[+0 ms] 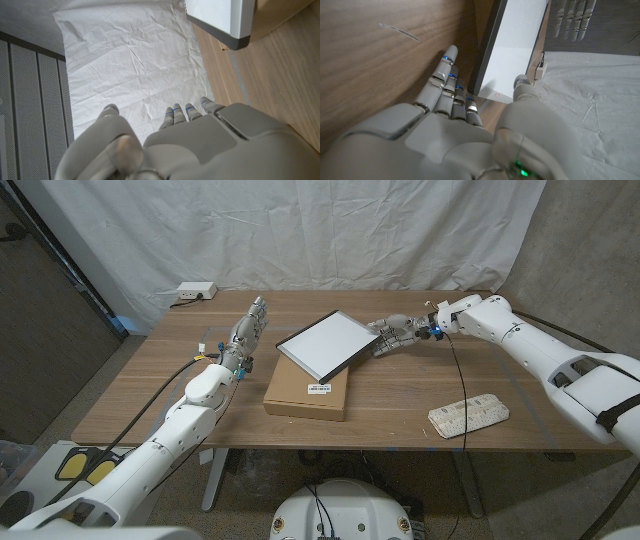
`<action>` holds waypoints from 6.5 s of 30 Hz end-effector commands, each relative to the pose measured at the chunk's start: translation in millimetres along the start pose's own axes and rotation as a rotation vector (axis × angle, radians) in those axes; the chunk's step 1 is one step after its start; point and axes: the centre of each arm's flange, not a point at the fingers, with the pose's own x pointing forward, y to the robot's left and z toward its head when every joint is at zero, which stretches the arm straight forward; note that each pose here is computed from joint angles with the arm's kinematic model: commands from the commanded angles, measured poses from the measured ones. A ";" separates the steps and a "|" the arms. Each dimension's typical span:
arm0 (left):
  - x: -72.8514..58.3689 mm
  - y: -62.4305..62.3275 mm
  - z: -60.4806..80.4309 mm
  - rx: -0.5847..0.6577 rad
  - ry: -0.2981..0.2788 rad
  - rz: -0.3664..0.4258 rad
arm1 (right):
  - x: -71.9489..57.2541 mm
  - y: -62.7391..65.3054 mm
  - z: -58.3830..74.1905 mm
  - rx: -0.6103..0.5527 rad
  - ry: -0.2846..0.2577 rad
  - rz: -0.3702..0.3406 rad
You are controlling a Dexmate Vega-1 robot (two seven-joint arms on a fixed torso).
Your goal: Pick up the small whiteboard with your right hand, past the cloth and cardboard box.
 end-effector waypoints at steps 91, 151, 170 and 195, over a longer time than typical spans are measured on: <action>4.2 -9.7 -10.4 -0.029 0.010 0.000 | 15.3 0.9 -7.9 -0.014 0.074 -0.010; 10.5 -21.9 5.8 0.011 0.020 -0.013 | 11.7 0.6 -16.5 0.097 -0.022 -0.022; 10.5 -21.8 10.7 0.023 0.016 -0.016 | 8.2 -0.2 -18.0 0.124 -0.057 -0.017; 2.6 -13.8 17.9 0.039 0.013 0.001 | 4.6 2.2 -17.3 0.173 -0.131 -0.006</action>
